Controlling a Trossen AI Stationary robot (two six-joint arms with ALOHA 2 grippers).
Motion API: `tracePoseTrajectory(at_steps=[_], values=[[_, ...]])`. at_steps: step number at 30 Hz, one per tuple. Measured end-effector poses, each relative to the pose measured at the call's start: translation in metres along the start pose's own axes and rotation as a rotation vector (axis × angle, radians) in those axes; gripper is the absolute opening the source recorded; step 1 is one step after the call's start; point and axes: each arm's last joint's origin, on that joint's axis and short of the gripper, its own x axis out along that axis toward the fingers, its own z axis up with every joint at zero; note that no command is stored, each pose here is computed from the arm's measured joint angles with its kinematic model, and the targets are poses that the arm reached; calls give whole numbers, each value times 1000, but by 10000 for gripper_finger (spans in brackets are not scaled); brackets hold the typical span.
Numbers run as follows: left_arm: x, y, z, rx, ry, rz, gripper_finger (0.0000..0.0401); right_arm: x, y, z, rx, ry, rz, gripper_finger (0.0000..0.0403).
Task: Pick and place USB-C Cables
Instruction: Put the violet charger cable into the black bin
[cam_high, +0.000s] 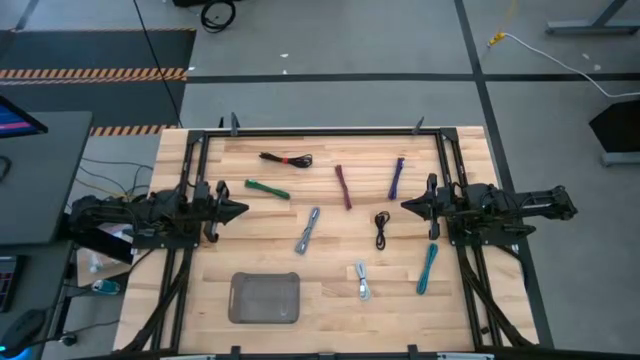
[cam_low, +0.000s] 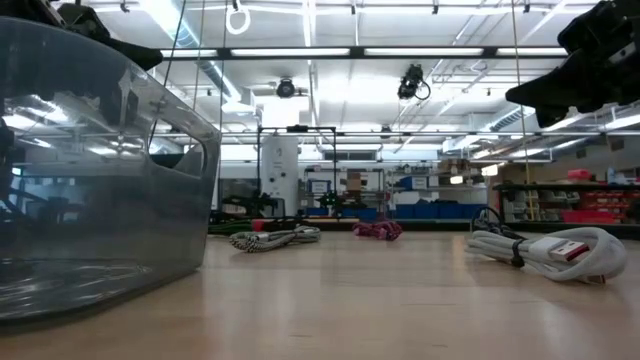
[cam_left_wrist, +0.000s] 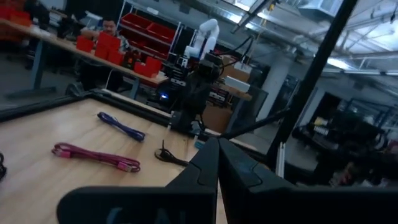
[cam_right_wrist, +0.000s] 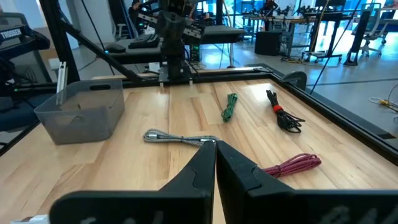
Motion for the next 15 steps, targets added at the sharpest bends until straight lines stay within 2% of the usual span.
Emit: tracePoseTrajectory(at_steps=[3,8,11,15], values=[[0,0,0,-20,-1,0,9,0,0,7,20,-71,4,19],[0,-2,5,-58,-51,-22,9,-2,1,21,147,-219,23,19],[0,-4,9,-68,-93,-40,9,-5,-1,30,138,-309,-8,19],[-1,-5,12,-124,-124,-58,9,-6,-2,33,166,-349,-38,19]])
